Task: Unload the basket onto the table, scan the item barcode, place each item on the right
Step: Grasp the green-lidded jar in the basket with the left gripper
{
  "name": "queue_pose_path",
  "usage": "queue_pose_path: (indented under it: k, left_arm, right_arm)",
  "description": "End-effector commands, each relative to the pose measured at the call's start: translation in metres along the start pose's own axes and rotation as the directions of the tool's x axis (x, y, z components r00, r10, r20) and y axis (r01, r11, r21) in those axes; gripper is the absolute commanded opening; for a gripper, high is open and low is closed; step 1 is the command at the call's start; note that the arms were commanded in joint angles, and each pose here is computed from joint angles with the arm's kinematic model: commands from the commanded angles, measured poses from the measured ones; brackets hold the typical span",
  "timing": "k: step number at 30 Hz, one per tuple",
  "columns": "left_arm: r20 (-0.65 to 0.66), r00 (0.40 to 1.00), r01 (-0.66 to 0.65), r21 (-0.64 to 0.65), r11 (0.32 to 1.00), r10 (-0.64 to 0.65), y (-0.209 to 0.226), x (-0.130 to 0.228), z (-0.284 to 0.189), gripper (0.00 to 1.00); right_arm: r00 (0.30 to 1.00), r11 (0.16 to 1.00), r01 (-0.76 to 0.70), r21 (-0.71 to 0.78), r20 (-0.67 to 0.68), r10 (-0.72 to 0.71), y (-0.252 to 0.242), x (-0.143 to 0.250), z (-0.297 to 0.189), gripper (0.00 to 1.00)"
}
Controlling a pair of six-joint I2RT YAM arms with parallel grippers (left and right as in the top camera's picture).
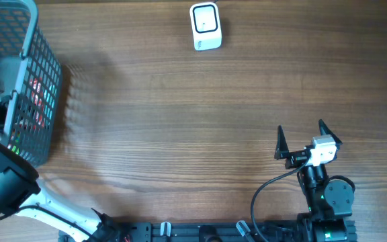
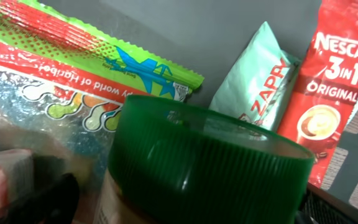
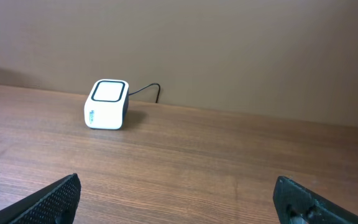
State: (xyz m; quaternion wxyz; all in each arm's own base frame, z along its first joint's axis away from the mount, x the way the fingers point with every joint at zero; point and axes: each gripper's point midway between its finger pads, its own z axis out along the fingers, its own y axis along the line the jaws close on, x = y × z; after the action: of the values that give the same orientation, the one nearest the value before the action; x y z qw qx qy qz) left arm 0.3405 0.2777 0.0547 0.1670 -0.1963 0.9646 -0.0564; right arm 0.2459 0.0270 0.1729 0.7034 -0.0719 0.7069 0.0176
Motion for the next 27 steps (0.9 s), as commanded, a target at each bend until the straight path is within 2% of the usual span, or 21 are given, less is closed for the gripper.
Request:
queue_pose_path:
  k: [1, 3, 5, 10, 18, 22, 27]
  left_arm:
    - [-0.009, 1.000, 0.014, 0.035, 0.999, -0.014, -0.004, 0.004, 0.013, 0.78]
    - [-0.007, 1.000, 0.012, 0.020, 1.000, -0.011, -0.001, 0.004, 0.014, 0.68]
    - [0.000, 1.000, 0.010, 0.018, 1.000, -0.010, 0.000, 0.004, 0.016, 0.61]
    - [0.006, 1.000, 0.008, 0.015, 1.000, -0.009, 0.001, 0.005, 0.021, 0.64]
    - [0.056, 0.997, 0.052, 0.000, 0.999, -0.052, 0.003, -0.012, 0.009, 0.57]
    - [0.132, 0.991, 0.037, -0.024, 0.999, -0.034, 0.003, -0.034, -0.020, 0.54]
    - [0.287, 0.957, -0.003, -0.082, 0.997, 0.026, -0.003, -0.072, -0.084, 0.54]
  right_arm:
    - [1.000, 1.000, 0.002, 0.016, 0.004, -0.002, -0.003, -0.001, 0.000, 1.00]
    - [1.000, 1.000, 0.002, 0.016, 0.004, -0.002, -0.003, -0.001, 0.000, 1.00]
    - [1.000, 1.000, 0.001, 0.016, 0.004, -0.001, -0.003, -0.001, 0.000, 1.00]
    - [1.000, 1.000, 0.001, 0.016, 0.004, -0.001, -0.003, -0.001, 0.000, 1.00]
    - [1.000, 1.000, 0.001, 0.016, 0.004, -0.001, -0.003, -0.001, 0.000, 1.00]
    - [1.000, 1.000, 0.001, 0.016, 0.004, -0.001, -0.003, -0.001, 0.000, 1.00]
    - [1.000, 1.000, 0.001, 0.016, 0.004, -0.001, -0.003, -0.001, 0.000, 1.00]
